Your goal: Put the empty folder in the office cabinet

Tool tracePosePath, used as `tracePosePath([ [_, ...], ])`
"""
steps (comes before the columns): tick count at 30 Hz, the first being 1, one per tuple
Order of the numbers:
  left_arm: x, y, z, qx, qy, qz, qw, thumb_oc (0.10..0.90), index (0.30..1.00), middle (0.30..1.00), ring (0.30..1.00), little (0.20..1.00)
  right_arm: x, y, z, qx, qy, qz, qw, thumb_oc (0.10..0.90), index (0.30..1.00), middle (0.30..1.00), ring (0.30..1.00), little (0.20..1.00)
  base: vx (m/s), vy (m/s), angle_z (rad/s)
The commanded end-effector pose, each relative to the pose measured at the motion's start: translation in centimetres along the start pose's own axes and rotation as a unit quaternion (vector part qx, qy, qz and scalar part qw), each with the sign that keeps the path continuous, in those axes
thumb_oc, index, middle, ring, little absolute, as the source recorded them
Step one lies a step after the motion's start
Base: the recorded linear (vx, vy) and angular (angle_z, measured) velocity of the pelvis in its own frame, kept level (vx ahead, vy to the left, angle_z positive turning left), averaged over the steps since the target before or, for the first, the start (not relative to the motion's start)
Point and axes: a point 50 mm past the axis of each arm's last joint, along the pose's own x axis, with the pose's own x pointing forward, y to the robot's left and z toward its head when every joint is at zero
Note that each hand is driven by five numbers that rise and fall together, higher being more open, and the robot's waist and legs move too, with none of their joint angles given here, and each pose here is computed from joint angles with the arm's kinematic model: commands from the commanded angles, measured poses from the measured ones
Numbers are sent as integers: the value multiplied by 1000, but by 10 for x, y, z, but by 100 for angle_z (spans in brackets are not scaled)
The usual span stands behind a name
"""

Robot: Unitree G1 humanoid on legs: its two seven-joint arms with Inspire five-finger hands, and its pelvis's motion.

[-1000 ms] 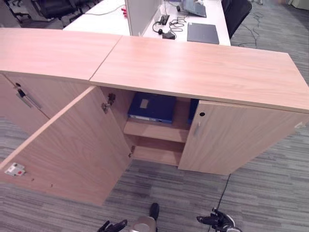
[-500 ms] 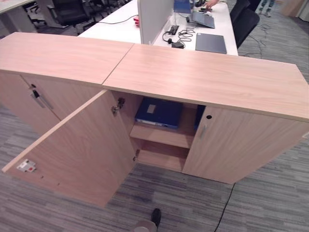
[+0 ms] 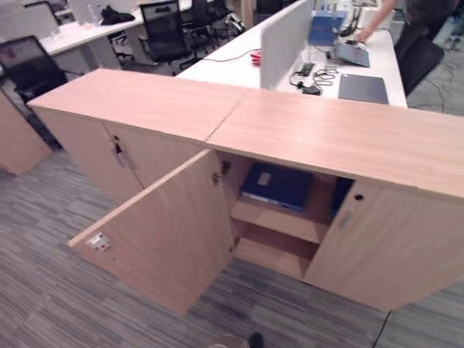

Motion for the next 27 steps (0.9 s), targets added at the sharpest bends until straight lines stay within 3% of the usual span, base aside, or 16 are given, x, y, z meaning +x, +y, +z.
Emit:
tracePosePath([
  [1,1,1,23,14,-54,-2,998,800,900,900,900,900,-2,34,3,4,-20,48,999,800,900,900,900,900,36,-216,133],
  [8,-1,-30,36,78,-83,-49,992,800,900,900,900,900,-5,43,-9,-13,-8,66,998,800,900,900,900,900,130,-218,197],
  [15,-3,-37,58,125,-124,-55,983,800,900,900,900,900,-6,32,-15,-26,-8,51,998,800,900,900,900,900,3,-166,-26],
  [16,-7,-41,86,144,-176,-50,972,800,900,900,900,900,-5,14,-14,-18,-11,18,1000,800,900,900,900,900,-132,-38,33],
  [20,-10,-26,111,183,-208,-22,961,800,900,900,900,900,-9,-1,-37,-10,19,4,1000,800,900,900,900,900,57,9,13],
  [27,-31,-19,185,255,-308,29,916,800,900,900,900,900,-14,-3,-52,-13,30,12,999,800,900,900,900,900,49,64,-27],
])
